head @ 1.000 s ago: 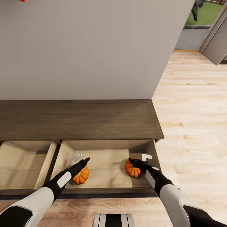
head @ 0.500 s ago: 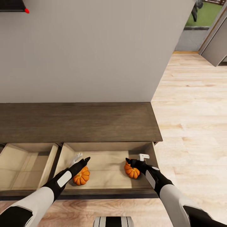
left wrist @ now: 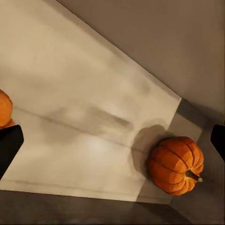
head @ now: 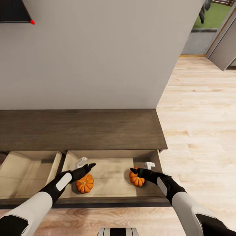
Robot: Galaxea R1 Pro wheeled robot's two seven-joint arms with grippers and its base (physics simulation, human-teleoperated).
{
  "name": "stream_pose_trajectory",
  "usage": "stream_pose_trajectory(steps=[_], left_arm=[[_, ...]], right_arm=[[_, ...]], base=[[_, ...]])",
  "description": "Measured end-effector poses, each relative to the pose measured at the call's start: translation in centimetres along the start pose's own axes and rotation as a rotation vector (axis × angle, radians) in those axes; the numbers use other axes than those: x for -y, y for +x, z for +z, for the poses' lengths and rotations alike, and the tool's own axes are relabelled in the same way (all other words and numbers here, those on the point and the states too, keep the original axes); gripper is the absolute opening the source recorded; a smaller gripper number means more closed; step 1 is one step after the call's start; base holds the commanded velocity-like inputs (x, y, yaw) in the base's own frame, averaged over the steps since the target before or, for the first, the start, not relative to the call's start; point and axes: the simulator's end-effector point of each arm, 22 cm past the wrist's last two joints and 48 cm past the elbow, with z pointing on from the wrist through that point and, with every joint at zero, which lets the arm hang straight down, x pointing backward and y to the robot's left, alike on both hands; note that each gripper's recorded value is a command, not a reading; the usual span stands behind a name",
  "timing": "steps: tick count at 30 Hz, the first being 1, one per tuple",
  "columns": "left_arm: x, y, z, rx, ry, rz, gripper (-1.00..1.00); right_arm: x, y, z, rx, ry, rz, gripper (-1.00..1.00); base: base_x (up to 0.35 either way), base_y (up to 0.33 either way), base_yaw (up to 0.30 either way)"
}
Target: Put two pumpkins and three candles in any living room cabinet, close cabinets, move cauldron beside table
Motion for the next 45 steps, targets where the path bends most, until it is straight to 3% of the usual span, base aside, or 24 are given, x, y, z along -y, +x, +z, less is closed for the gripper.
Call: stream_pose_trajectory(steps=[4, 6, 7, 10, 13, 17, 25, 27, 31, 36, 39, 45], left_arm=[[0.4, 1.4, -1.3, -0.103, 0.033, 0.020, 1.00], [1.4, 1.4, -2.1, -0.123, 0.094, 0.033, 1.00], [2.4, 1.4, -2.7, -0.136, 0.157, 0.040, 1.00], [3.5, 1.5, -3.6, -0.150, 0.210, 0.044, 1.00], [3.9, 2.6, -4.1, -0.189, 0.213, 0.061, 1.00], [3.8, 3.8, -5.2, -0.256, 0.203, 0.060, 1.00], [4.0, 2.0, -8.1, -0.260, 0.258, 0.066, 1.00], [3.9, 1.8, -8.8, -0.266, 0.263, 0.078, 1.00], [4.3, 1.0, -10.7, -0.274, 0.315, 0.089, 1.00], [5.3, 0.7, -12.1, -0.280, 0.361, 0.085, 1.00], [5.1, 1.1, -12.7, -0.295, 0.352, 0.096, 1.00], [2.5, 2.8, -13.8, -0.357, 0.273, 0.130, 1.00]], right_arm=[[0.2, -0.6, -1.2, -0.001, -0.013, -0.004, 1.00], [-0.1, -1.0, -1.8, -0.001, -0.038, -0.007, 1.00], [-0.2, -1.1, -2.2, -0.003, -0.054, -0.010, 1.00], [0.6, -1.5, -3.3, -0.011, -0.046, -0.020, 1.00], [1.2, -1.2, -4.2, -0.043, -0.037, -0.004, 1.00], [-0.1, -1.3, -4.9, -0.060, -0.080, 0.004, 1.00], [0.2, -2.0, -7.0, -0.072, -0.085, -0.006, 1.00], [0.1, -2.1, -7.7, -0.079, -0.100, -0.015, 1.00], [-1.5, -2.3, -9.2, -0.097, -0.194, -0.032, 1.00], [-1.7, -2.7, -10.8, -0.104, -0.219, -0.034, 1.00], [-1.4, -2.7, -11.7, -0.120, -0.215, -0.052, 1.00], [-1.3, -2.1, -13.5, -0.166, -0.229, -0.079, 1.00]], base=[[0.000, 0.000, 0.000], [0.000, 0.000, 0.000], [0.000, 0.000, 0.000], [0.000, 0.000, 0.000], [0.000, 0.000, 0.000], [-0.071, 0.000, 0.000], [-0.169, 0.000, 0.000], [-0.026, 0.000, 0.000], [-0.008, 0.000, 0.000], [-0.001, 0.000, 0.000], [0.000, 0.000, 0.000], [-0.067, 0.000, 0.000]])
